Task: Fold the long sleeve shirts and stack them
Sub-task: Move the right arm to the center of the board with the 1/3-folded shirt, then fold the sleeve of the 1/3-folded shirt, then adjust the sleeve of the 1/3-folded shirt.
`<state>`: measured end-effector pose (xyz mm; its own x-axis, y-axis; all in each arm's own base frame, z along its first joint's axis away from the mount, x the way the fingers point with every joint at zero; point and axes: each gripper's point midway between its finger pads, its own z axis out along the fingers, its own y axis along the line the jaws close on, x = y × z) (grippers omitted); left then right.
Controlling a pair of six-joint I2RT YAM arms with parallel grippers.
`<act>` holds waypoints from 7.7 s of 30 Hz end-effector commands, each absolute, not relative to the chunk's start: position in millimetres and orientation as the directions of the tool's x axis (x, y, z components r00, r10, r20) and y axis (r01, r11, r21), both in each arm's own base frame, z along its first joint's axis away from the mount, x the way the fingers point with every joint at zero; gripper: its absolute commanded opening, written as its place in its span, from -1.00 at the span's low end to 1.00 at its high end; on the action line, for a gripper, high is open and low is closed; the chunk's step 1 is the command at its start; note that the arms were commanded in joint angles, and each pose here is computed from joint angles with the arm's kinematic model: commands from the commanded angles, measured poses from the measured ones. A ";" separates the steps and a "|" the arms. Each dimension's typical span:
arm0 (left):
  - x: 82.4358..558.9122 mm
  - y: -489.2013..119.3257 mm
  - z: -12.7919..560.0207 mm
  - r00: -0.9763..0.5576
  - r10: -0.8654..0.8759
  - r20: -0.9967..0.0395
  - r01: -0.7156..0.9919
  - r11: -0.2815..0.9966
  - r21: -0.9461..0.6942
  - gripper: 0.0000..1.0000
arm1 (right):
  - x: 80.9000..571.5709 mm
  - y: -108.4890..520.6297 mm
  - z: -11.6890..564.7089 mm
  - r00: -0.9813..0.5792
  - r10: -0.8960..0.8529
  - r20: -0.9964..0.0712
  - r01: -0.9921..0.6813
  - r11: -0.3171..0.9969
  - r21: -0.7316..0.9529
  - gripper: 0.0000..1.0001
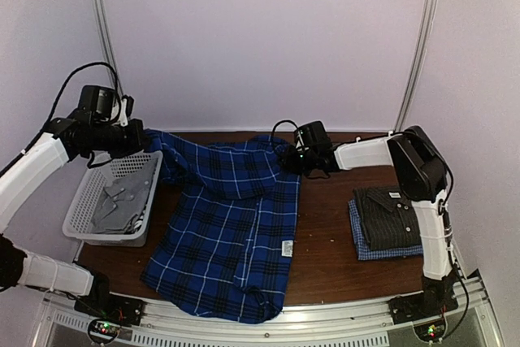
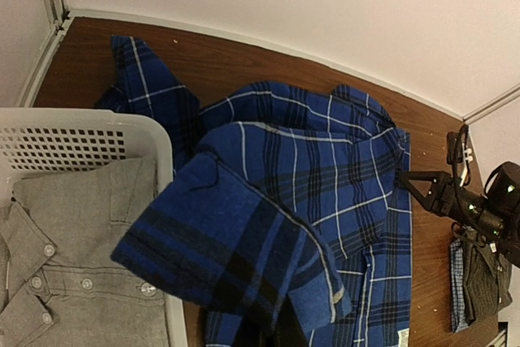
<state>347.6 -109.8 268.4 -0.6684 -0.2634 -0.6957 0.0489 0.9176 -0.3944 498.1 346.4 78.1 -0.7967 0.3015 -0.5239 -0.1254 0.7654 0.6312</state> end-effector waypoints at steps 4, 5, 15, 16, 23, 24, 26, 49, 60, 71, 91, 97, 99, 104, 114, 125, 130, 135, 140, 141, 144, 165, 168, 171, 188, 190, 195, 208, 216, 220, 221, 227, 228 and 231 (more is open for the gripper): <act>349.6 -118.3 263.8 -0.676 -0.287 -0.679 0.068 0.893 -0.446 -1.00 | 518.9 347.5 48.8 -0.824 0.321 -0.467 -0.091 0.740 0.667 -0.52; 350.0 -120.0 263.2 -0.681 -0.283 -0.676 0.075 0.891 -0.449 -1.00 | 522.0 345.9 44.6 -0.825 0.326 -0.461 -0.081 0.740 0.668 -0.53; 357.8 -163.7 252.9 -0.725 -0.204 -0.658 0.184 0.863 -0.471 -1.00 | 564.6 319.6 17.4 -0.831 0.356 -0.427 0.007 0.774 0.633 -0.56; 360.1 -168.5 248.3 -0.734 -0.197 -0.650 0.186 0.863 -0.471 -1.00 | 571.2 315.5 15.0 -0.831 0.356 -0.427 0.013 0.780 0.625 -0.56; 372.9 -196.3 230.5 -0.767 -0.164 -0.620 0.198 0.859 -0.472 -1.00 | 612.8 294.4 7.6 -0.828 0.372 -0.419 0.028 0.774 0.633 -0.54; 375.1 -198.7 228.2 -0.771 -0.162 -0.616 0.196 0.860 -0.471 -1.00 | 617.7 294.1 12.4 -0.825 0.372 -0.425 0.014 0.765 0.644 -0.52; 377.7 -203.0 225.6 -0.777 -0.157 -0.610 0.195 0.860 -0.471 -1.00 | 623.1 293.5 20.8 -0.822 0.365 -0.436 -0.014 0.754 0.657 -0.49; 379.6 -199.9 223.7 -0.758 -0.134 -0.638 0.207 0.878 -0.431 -1.00 | 447.9 296.7 172.3 -0.770 0.196 -0.607 -0.245 0.787 0.565 -0.23; 378.4 -195.4 225.9 -0.743 -0.120 -0.659 0.215 0.889 -0.404 -1.00 | 282.7 311.3 146.7 -0.795 0.059 -0.604 -0.332 0.791 0.513 -0.33; 375.5 -194.3 218.1 -0.751 -0.108 -0.651 0.216 0.892 -0.397 -1.00 | 179.5 318.9 86.9 -0.832 -0.065 -0.551 -0.351 0.831 0.432 -0.49; 376.2 -199.5 209.8 -0.763 -0.107 -0.638 0.223 0.882 -0.415 -1.00 | 107.6 374.8 33.7 -0.848 -0.266 -0.459 -0.457 0.807 0.375 -0.49; 377.1 -201.7 212.7 -0.761 -0.104 -0.641 0.234 0.877 -0.420 -1.00 | 102.4 378.8 23.7 -0.858 -0.271 -0.436 -0.454 0.796 0.400 -0.48; 377.5 -203.3 214.9 -0.760 -0.102 -0.642 0.241 0.873 -0.424 -1.00 | 102.5 380.0 28.7 -0.860 -0.263 -0.438 -0.452 0.793 0.410 -0.47; 375.0 -214.8 230.2 -0.745 -0.069 -0.664 0.310 0.845 -0.436 -1.00 | 111.5 380.2 71.4 -0.846 -0.197 -0.496 -0.443 0.777 0.446 -0.42; 351.8 -277.6 231.1 -0.720 0.124 -0.682 0.521 0.746 -0.415 -1.00 | 178.0 321.9 159.1 -0.751 0.033 -0.660 -0.317 0.858 0.404 -0.30; 290.9 -377.3 174.2 -0.693 0.400 -0.600 0.685 0.624 -0.375 -1.00 | 233.0 249.9 165.3 -0.696 0.233 -0.679 -0.148 0.879 0.453 -0.25; 268.1 -406.0 144.3 -0.688 0.472 -0.551 0.709 0.601 -0.370 -1.00 | 228.8 245.7 148.7 -0.715 0.223 -0.662 -0.140 0.882 0.449 -0.24; 252.2 -425.1 131.7 -0.668 0.516 -0.536 0.734 0.574 -0.361 -1.00 | 224.7 243.9 136.7 -0.730 0.217 -0.648 -0.136 0.883 0.449 -0.24; 234.8 -431.3 117.6 -0.659 0.555 -0.508 0.748 0.553 -0.366 -1.00 | 222.0 241.8 131.3 -0.737 0.212 -0.642 -0.136 0.884 0.447 -0.24; 229.3 -432.5 114.8 -0.657 0.564 -0.500 0.751 0.547 -0.370 -1.00 | 221.6 241.1 130.3 -0.738 0.211 -0.641 -0.135 0.885 0.446 -0.24; 213.2 -436.0 107.8 -0.650 0.588 -0.481 0.759 0.533 -0.374 -1.00 | 221.0 240.4 129.0 -0.739 0.211 -0.640 -0.134 0.885 0.445 -0.23; 161.6 -438.7 81.8 -0.592 0.692 -0.414 0.805 0.479 -0.350 -0.87 | 218.4 240.9 119.4 -0.753 0.204 -0.625 -0.130 0.886 0.445 -0.23; 152.0 -440.7 83.3 -0.578 0.704 -0.412 0.814 0.456 -0.360 -0.45 | 218.5 242.1 117.7 -0.757 0.198 -0.623 -0.131 0.888 0.442 -0.22; 151.0 -440.6 92.0 -0.586 0.685 -0.433 0.808 0.455 -0.374 0.05 | 217.3 244.4 115.0 -0.765 0.184 -0.618 -0.141 0.888 0.438 -0.19; 279.2 -374.6 89.9 -0.887 0.187 -0.423 0.402 0.764 -0.506 0.13 | 176.9 262.8 74.2 -0.842 0.031 -0.539 -0.217 0.895 0.389 0.01; 294.7 -377.4 88.8 -0.888 0.160 -0.431 0.382 0.779 -0.497 0.11 | 173.1 261.1 69.6 -0.848 0.035 -0.529 -0.208 0.897 0.391 0.01; 320.9 -376.7 71.3 -0.899 0.104 -0.425 0.311 0.834 -0.455 0.06 | 168.8 261.1 65.3 -0.853 0.052 -0.518 -0.198 0.888 0.416 0.01; 340.3 -386.1 41.1 -0.913 0.059 -0.404 0.257 0.853 -0.454 0.03 | 166.0 263.9 49.7 -0.864 0.055 -0.500 -0.188 0.887 0.422 0.01; 340.9 -388.5 36.4 -0.916 0.053 -0.398 0.251 0.850 -0.463 -0.37 | 166.2 272.9 44.0 -0.871 0.059 -0.487 -0.189 0.876 0.444 -0.05; 341.9 -386.9 38.9 -0.912 0.051 -0.407 0.252 0.853 -0.458 -0.62 | 165.3 278.1 43.0 -0.877 0.053 -0.478 -0.196 0.869 0.455 -0.19; 342.0 -387.0 39.8 -0.911 0.051 -0.409 0.253 0.852 -0.457 -0.67 | 165.1 278.6 42.6 -0.878 0.050 -0.477 -0.197 0.869 0.454 -0.23; 344.0 -383.1 43.9 -0.905 0.053 -0.423 0.256 0.860 -0.441 -0.93 | 163.3 283.8 47.1 -0.882 0.045 -0.469 -0.208 0.856 0.473 -0.66; 344.0 -382.6 45.5 -0.903 0.054 -0.426 0.258 0.861 -0.438 -0.97 | 162.5 285.4 48.6 -0.883 0.043 -0.467 -0.211 0.852 0.478 -0.74; 346.3 -378.9 51.4 -0.896 0.056 -0.440 0.261 0.868 -0.423 -1.00 | 159.6 290.8 54.3 -0.887 0.032 -0.461 -0.225 0.841 0.492 -0.91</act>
<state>330.0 -377.8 27.4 -0.9256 0.0741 -0.3712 0.2414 0.8710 -0.4280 163.8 277.2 42.0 -0.8841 0.0401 -0.4655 -0.1989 0.8692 0.4527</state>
